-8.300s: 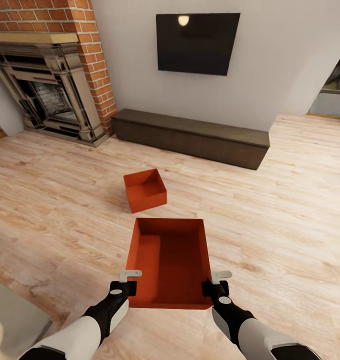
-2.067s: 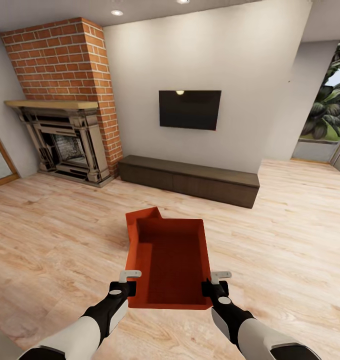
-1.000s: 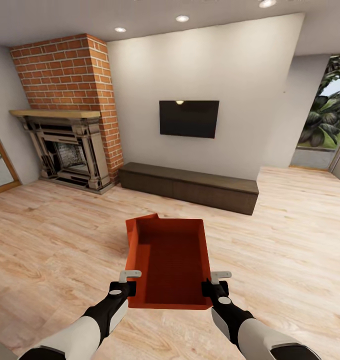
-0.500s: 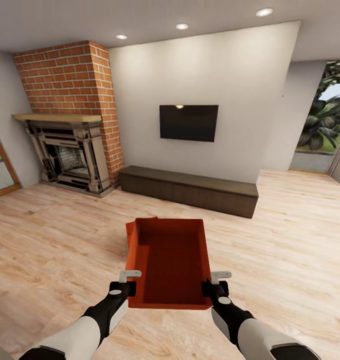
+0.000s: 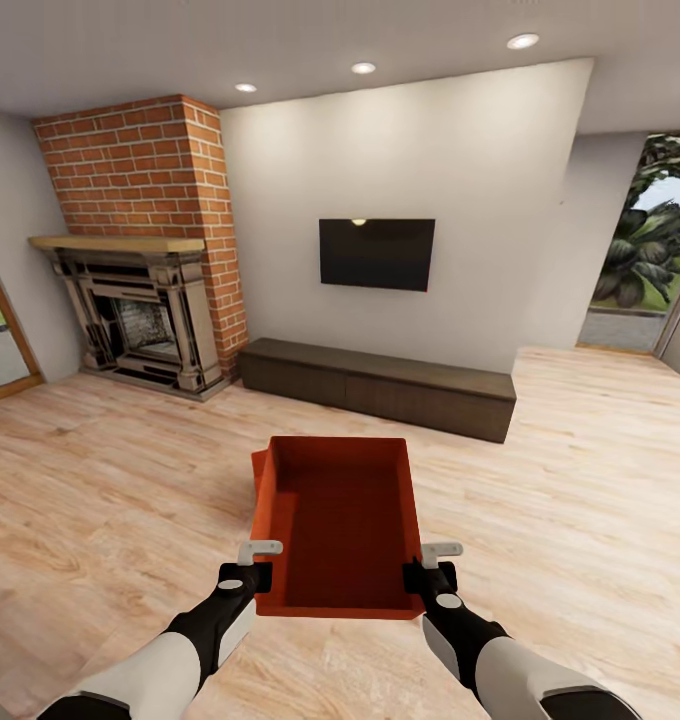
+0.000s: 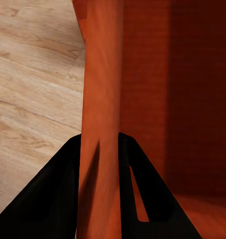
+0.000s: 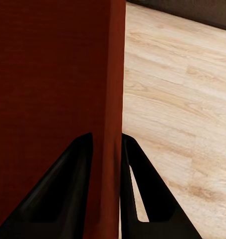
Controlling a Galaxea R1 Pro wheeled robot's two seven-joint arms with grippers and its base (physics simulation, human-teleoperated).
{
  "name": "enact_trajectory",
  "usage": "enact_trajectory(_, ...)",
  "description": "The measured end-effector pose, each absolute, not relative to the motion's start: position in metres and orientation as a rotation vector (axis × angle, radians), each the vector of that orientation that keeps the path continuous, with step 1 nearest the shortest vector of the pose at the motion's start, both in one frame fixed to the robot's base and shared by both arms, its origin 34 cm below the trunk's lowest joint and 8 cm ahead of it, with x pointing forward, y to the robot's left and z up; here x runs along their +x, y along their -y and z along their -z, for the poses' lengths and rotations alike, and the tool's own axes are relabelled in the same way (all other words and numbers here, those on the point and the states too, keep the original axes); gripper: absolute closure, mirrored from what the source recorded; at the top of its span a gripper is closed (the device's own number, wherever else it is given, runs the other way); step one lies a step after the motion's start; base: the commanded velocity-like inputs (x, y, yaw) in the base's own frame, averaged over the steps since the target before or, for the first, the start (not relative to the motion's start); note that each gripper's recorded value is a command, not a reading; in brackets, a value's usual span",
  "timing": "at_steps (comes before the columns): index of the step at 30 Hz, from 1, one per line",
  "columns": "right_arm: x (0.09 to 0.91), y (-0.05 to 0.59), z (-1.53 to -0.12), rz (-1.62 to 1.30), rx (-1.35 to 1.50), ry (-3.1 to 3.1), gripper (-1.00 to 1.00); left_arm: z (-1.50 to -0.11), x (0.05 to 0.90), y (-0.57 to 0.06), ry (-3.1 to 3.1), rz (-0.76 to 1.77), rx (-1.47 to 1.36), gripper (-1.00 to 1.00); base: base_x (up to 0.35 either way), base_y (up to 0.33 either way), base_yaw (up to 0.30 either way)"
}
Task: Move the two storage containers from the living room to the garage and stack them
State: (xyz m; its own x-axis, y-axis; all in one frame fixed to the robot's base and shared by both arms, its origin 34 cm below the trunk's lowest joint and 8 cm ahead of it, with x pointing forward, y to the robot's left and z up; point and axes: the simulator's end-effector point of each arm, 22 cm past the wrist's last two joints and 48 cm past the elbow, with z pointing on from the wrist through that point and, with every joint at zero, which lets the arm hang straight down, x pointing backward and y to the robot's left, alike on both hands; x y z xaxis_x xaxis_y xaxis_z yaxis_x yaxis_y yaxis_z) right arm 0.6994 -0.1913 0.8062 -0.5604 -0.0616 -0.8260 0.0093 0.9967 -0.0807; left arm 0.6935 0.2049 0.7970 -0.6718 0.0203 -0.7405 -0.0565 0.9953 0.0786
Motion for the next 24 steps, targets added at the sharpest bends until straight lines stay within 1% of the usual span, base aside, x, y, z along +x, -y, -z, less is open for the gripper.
enact_trajectory(24,0.705,0.191,-0.827,0.092,-0.035,-2.128,1.0,-0.817,0.699,-0.205,-2.269,-0.119,-0.027,1.0,0.0,0.0,0.0)
